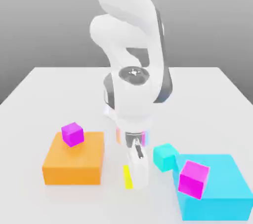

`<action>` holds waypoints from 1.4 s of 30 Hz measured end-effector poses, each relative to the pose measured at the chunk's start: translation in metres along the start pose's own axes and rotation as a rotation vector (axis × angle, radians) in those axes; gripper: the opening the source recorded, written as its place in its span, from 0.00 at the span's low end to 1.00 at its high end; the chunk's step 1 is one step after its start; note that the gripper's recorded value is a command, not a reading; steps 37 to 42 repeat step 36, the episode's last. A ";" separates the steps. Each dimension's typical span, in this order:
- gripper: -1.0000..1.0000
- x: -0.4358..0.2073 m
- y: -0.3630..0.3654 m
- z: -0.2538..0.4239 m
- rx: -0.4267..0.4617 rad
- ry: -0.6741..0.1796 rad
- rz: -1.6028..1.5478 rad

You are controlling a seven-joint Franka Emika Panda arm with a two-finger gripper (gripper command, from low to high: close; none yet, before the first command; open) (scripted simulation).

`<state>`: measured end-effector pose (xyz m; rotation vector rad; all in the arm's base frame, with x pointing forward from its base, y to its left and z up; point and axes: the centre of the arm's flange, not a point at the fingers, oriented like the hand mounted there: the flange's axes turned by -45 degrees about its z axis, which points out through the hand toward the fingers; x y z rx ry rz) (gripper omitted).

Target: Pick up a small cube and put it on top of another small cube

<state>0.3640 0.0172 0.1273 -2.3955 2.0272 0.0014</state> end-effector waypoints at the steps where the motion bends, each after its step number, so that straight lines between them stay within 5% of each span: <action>1: 0.00 0.000 0.000 0.000 0.000 0.000 0.000; 16: 0.00 -0.002 -0.003 -0.060 0.002 0.003 -0.013; 27: 0.00 -0.115 -0.107 -0.183 0.000 0.004 -0.573; 32: 0.00 -0.119 -0.115 -0.145 -0.001 0.005 -0.606; 33: 1.00 -0.119 -0.114 -0.136 -0.001 0.003 -0.606; 42: 1.00 -0.119 -0.114 -0.136 -0.001 0.003 -0.606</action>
